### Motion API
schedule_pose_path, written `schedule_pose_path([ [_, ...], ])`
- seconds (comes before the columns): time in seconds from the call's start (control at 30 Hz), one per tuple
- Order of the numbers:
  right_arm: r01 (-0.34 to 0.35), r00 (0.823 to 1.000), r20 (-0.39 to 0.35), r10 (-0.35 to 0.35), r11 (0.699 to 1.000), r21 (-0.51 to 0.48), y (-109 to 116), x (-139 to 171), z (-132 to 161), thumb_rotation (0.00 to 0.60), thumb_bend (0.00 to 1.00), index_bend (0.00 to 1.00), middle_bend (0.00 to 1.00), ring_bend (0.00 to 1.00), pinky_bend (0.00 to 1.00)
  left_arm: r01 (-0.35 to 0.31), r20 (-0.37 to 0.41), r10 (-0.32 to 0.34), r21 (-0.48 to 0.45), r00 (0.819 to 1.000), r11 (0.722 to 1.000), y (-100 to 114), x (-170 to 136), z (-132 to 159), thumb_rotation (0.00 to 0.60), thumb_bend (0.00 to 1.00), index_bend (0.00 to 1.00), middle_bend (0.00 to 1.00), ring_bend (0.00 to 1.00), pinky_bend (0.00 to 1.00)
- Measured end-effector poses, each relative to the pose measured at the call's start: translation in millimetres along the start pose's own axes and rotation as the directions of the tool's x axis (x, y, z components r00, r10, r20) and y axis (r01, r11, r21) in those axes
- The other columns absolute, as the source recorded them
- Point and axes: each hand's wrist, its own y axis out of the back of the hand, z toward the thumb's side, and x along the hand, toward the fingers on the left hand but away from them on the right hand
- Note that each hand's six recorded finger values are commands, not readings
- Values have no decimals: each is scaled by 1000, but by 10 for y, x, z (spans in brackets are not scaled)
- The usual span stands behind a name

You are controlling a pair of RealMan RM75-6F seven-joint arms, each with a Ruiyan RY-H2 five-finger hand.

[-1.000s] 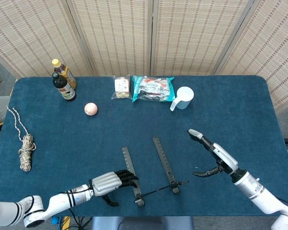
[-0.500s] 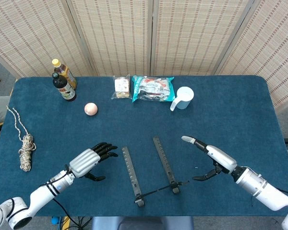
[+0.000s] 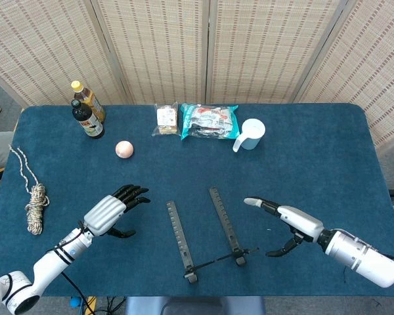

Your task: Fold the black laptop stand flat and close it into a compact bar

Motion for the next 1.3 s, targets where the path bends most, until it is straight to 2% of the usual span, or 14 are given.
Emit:
schedule_pose_path([
  [0.3,-65,998,-13,65,998,-4,-155,-183,20,600,0,0,0,0,64,-47,-27,48,13,998,999,114,-35,-71,600,173,173,47,0,18],
  [0.47,-44,999,-32,44,999,9,-200,-415,55,600,0,0,0,0,64,-76,-47,77,40,996,996,181,-76,-132,600,173,173,47,0,18],
  [0.6,20,998,-53,-19,1000,19,-175,-629,96,600,0,0,0,0,41,-106,-73,110,60,991,993,266,-130,-211,600,173,173,47,0,18],
  [0.8,141,988,-75,-134,984,106,-89,-870,134,600,0,0,0,0,4,-151,-108,159,82,981,985,414,-207,-313,600,173,173,47,0,19],
  [1.0,264,964,-91,-250,938,224,38,-970,169,600,0,0,0,0,0,-175,-127,187,93,974,980,513,-236,-373,600,173,173,47,0,19],
  [1.13,343,939,-123,-320,897,279,151,-904,233,600,0,0,0,0,0,-171,-133,185,108,974,979,537,-217,-406,600,173,173,47,0,18],
  [1.2,364,931,-145,-335,881,303,173,-864,265,600,0,0,0,0,0,-159,-135,175,123,975,980,531,-201,-422,600,173,173,47,0,18],
  [1.3,365,930,-176,-321,856,365,152,-806,296,600,0,0,0,0,0,-122,-131,142,153,981,981,487,-155,-439,600,173,171,47,0,18],
])
